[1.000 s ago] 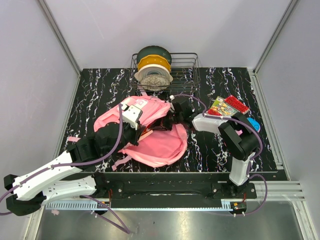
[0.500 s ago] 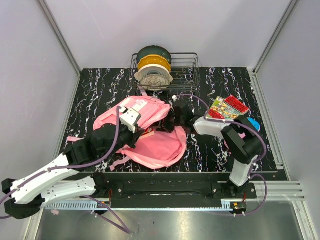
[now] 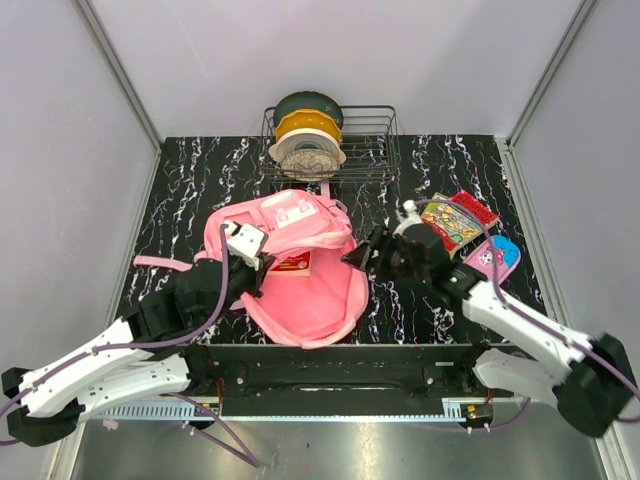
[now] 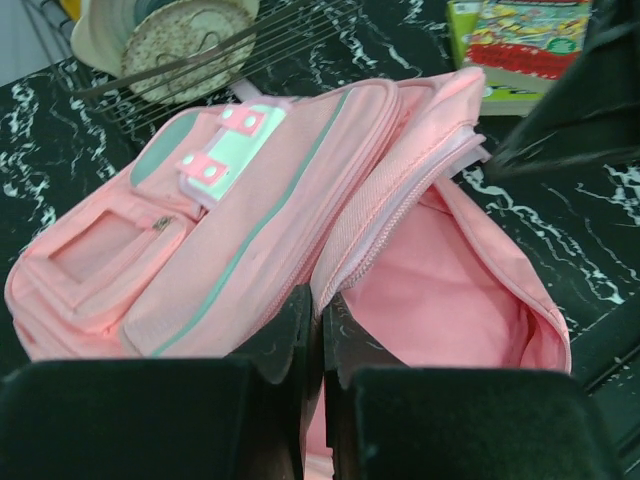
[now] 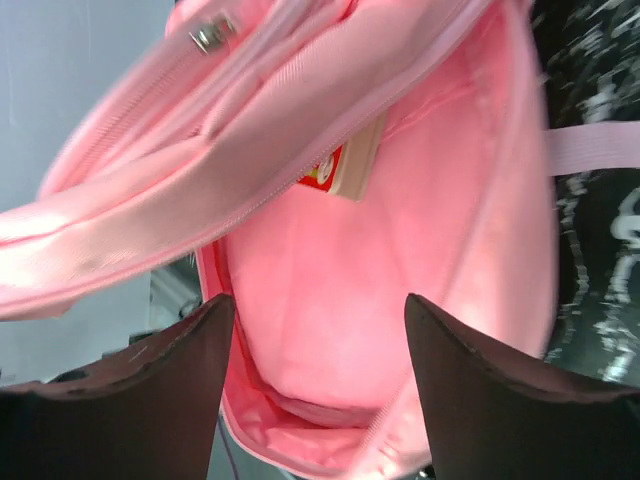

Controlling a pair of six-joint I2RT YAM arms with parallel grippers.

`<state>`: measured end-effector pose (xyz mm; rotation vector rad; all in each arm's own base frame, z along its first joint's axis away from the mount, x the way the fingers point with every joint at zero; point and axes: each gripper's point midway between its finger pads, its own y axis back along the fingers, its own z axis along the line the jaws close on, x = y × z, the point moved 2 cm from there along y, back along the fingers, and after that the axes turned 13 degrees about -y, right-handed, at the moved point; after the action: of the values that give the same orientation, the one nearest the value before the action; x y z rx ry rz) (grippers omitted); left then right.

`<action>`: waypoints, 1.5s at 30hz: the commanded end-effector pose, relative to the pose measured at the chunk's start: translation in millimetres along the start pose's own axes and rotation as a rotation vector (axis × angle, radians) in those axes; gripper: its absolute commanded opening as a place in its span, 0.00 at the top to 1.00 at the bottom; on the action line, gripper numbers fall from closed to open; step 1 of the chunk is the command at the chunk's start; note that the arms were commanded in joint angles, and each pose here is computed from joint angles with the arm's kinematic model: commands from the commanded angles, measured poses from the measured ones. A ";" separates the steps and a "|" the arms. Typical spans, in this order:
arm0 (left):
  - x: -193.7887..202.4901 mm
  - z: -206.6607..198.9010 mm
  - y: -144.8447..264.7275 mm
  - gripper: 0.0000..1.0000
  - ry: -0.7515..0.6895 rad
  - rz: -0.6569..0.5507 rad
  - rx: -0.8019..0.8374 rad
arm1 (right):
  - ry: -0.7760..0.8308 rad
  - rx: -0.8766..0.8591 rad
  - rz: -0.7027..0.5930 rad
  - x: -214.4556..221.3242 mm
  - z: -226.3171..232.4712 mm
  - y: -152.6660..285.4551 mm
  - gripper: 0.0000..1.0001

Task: Pack the student bag
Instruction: Place the book in the student bag, then pick up the book from the center of the board.

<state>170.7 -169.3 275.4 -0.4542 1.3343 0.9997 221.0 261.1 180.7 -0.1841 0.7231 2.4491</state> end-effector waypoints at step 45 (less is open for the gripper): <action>-28.0 13.0 -2.1 1.00 0.076 -0.074 -0.076 | -0.491 0.629 -0.515 -236.2 -278.9 56.6 0.11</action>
<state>178.5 -172.8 270.6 -0.4587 1.3416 1.0571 377.2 -40.8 52.2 0.4234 1.0202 1.5858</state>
